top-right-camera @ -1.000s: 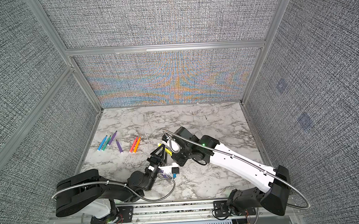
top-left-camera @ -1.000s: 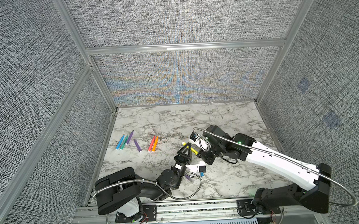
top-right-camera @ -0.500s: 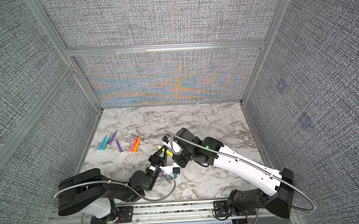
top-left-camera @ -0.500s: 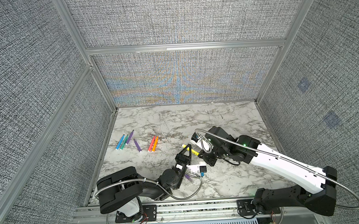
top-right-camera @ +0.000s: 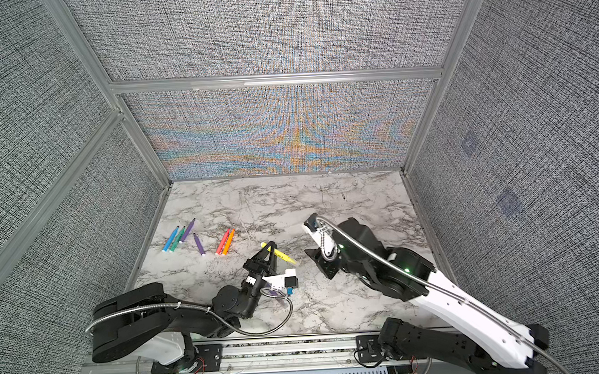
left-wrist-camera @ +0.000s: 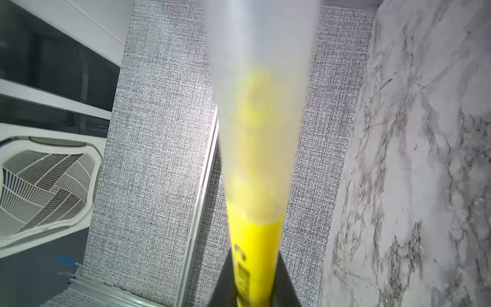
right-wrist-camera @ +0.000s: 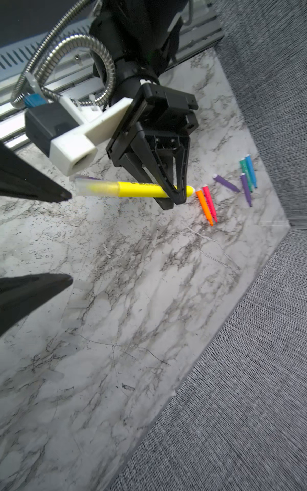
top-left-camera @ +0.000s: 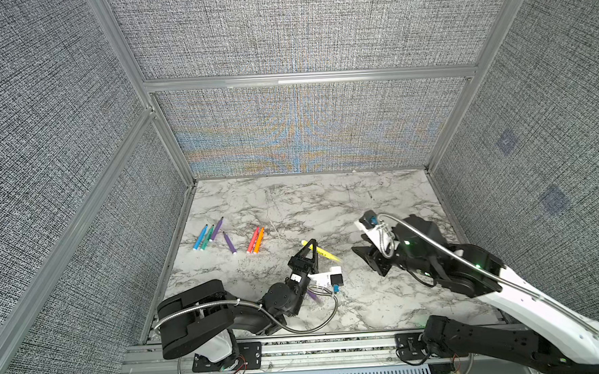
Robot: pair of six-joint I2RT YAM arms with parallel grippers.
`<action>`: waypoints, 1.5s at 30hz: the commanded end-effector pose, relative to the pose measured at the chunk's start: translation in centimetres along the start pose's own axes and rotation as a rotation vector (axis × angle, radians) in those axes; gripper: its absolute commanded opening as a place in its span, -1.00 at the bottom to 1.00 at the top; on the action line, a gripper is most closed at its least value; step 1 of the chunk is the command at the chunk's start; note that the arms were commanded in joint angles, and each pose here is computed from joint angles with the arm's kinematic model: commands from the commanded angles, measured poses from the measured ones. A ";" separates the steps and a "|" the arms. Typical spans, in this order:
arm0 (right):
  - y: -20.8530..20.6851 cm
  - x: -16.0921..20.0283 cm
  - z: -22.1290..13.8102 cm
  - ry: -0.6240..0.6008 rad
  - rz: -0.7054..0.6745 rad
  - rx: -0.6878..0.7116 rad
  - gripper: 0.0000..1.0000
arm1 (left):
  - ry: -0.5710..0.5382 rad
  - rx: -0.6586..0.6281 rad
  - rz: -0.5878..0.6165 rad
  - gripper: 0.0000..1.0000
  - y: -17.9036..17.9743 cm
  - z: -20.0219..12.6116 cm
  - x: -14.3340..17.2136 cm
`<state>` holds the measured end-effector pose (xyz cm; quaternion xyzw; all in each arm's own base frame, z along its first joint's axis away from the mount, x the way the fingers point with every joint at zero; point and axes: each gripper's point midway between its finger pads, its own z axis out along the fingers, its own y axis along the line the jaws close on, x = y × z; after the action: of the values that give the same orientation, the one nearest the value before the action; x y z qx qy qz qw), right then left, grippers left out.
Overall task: Remove pen caps from pens
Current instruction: Turn over the pen, then open the pen cap on the pen.
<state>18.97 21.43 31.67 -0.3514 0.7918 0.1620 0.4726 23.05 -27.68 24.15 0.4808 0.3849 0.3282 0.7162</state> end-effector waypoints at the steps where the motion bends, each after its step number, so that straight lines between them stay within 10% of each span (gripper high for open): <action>1: -0.3 -2.3 -1.4 -0.171 0.019 0.002 0.02 | -0.085 -0.100 -0.335 -1.00 4.2 -1.2 -0.4; 10: 3.7 -1.0 2.0 -0.184 -0.102 -0.176 0.03 | -0.417 0.450 -0.985 -1.00 7.0 -6.9 -1.9; 15: 9.2 -2.8 1.4 -0.286 -0.223 -0.405 0.03 | -0.359 0.579 -1.118 -1.00 8.8 -7.5 -1.4; 45: 15.2 -10.0 2.8 -0.494 -0.366 -0.383 -0.09 | -0.382 0.757 -1.225 -1.00 7.1 -7.1 -2.1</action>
<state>12.79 37.41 36.41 -0.5320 0.5412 0.2933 0.5814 15.56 -24.00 28.74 0.4415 0.5546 -0.3638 0.6043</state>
